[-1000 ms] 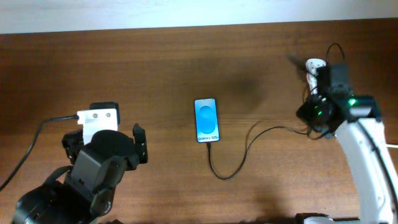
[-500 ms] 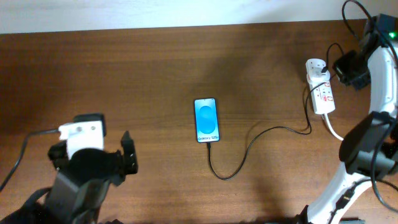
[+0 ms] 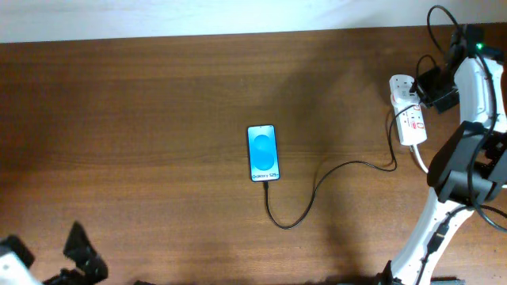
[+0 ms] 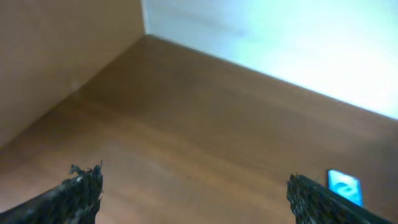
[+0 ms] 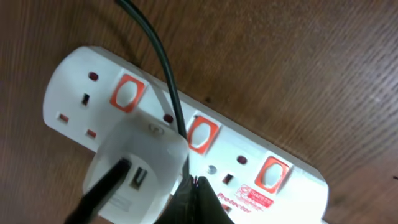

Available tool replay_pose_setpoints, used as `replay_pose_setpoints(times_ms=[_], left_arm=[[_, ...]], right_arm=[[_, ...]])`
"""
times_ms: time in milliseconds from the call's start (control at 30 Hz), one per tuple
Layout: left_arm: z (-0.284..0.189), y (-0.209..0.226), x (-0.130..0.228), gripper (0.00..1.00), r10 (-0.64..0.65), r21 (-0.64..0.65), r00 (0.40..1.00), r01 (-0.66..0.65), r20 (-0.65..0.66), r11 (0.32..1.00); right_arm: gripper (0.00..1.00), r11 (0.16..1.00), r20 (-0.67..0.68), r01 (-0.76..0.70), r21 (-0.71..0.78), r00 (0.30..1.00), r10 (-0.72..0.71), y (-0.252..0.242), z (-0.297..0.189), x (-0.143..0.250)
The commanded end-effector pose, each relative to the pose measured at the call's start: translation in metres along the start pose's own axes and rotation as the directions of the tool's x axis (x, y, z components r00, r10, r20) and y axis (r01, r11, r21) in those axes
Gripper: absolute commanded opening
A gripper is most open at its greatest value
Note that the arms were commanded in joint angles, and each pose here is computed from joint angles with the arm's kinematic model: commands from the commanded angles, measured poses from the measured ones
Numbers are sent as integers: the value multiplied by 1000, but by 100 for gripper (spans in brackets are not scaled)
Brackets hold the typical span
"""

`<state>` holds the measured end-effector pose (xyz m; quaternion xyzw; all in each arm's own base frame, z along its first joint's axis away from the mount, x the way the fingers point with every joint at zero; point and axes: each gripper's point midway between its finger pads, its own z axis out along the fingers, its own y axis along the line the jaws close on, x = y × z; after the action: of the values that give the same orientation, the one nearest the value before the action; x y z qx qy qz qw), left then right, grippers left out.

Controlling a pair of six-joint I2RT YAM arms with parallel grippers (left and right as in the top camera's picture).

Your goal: Plug charger to phone and switch on socket

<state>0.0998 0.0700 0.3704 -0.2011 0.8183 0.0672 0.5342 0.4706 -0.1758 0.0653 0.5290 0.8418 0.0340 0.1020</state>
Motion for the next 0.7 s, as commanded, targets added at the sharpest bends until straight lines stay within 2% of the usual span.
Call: replay_pose_setpoints(times_ms=[0,67,367,533,667], left_arm=[[-9,23,24,99,18,-82,998,-23,-59,996],[-14,34,42,99,55,-113,991,-69,-124,991],[-15,36,43,99,54,-112,991,-68,-119,991],[-15,36,43,99,54,-112,991,-68,-119,991],[-15,36,43,99,55,-112,991,-68,-119,991]], right_arm=[[4,1000,4,-11,-13,1000,11,4,2,-4],[4,1000,-4,-11,-6,1000,11,4,9,-3],[4,999,-1,-10,-30,1000,10,10,20,-6],[4,1000,-79,20,14,997,-19,11,54,20],[4,998,-109,56,36,993,-51,16,61,37]])
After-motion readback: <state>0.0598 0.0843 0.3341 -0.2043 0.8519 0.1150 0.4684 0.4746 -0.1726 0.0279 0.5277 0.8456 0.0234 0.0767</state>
